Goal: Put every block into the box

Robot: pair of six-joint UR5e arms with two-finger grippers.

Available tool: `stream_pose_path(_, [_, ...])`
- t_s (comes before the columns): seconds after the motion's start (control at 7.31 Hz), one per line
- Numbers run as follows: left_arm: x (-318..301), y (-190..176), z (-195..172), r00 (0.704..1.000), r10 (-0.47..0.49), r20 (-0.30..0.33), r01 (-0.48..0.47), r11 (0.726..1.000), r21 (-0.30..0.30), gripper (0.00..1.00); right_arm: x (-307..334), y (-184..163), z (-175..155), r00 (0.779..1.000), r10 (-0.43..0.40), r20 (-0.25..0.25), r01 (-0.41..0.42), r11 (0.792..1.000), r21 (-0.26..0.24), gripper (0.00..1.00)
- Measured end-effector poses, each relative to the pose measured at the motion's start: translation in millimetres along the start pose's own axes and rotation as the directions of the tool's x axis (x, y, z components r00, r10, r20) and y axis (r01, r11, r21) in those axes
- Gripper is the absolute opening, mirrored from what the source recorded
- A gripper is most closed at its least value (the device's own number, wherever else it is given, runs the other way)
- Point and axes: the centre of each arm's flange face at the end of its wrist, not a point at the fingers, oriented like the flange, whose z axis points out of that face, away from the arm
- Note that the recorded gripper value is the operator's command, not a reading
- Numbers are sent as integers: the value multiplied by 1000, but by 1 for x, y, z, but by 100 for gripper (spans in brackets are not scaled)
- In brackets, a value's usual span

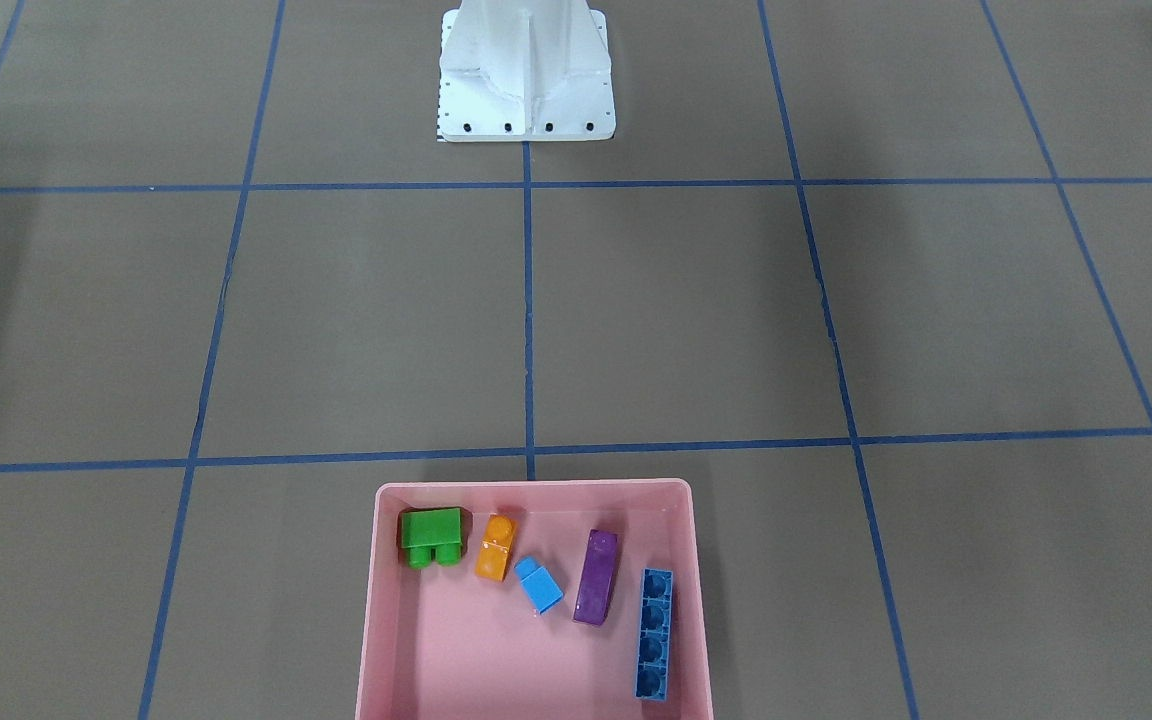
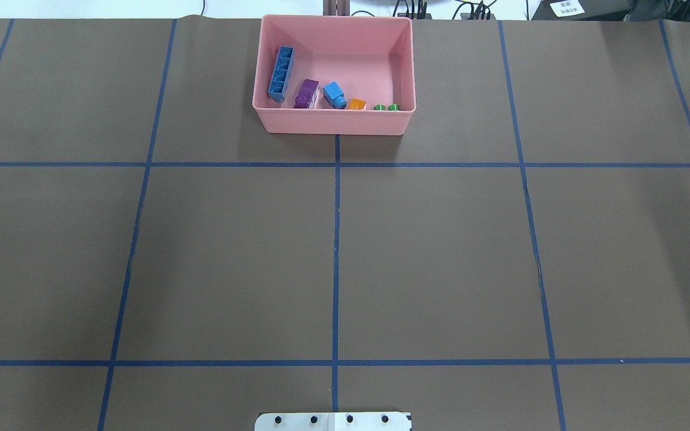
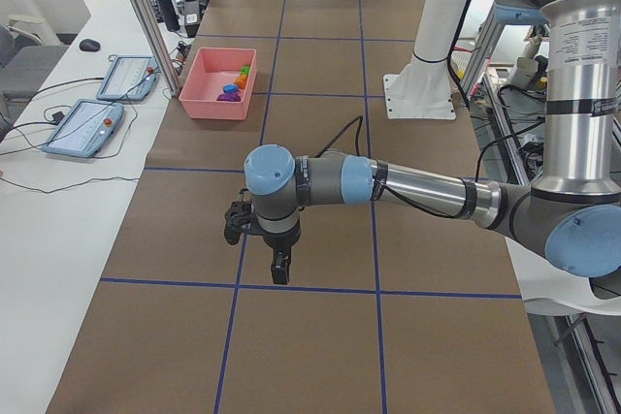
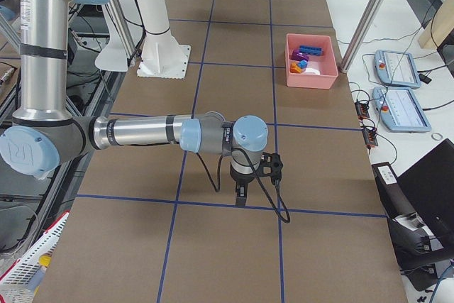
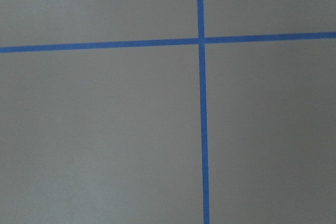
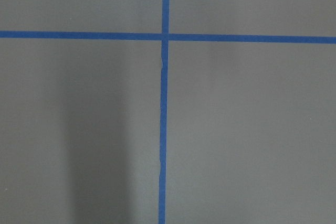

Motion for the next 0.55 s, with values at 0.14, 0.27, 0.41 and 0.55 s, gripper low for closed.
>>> stream_pose_path(0.14, [-3, 0, 4, 1000, -7, -2, 7, 1000, -8, 100, 1, 1, 2, 1000, 7, 5, -7, 1000, -4, 100])
stream_pose_path(0.27, [-5, 1, 7, 1000, -12, -7, 12, 1000, -14, 100, 2, 2, 4, 1000, 12, 9, -12, 1000, -7, 100])
stream_pose_path(0.41, [-5, 1, 8, 1000, -16, -25, 15, 1000, -15, 100, 2, 5, 4, 1000, 13, 16, -13, 1000, -8, 100])
stream_pose_path(0.55, [-3, 2, 8, 999, -18, -50, 17, 1000, -14, 100, 4, 12, 7, 999, 19, 27, -18, 1000, -14, 100])
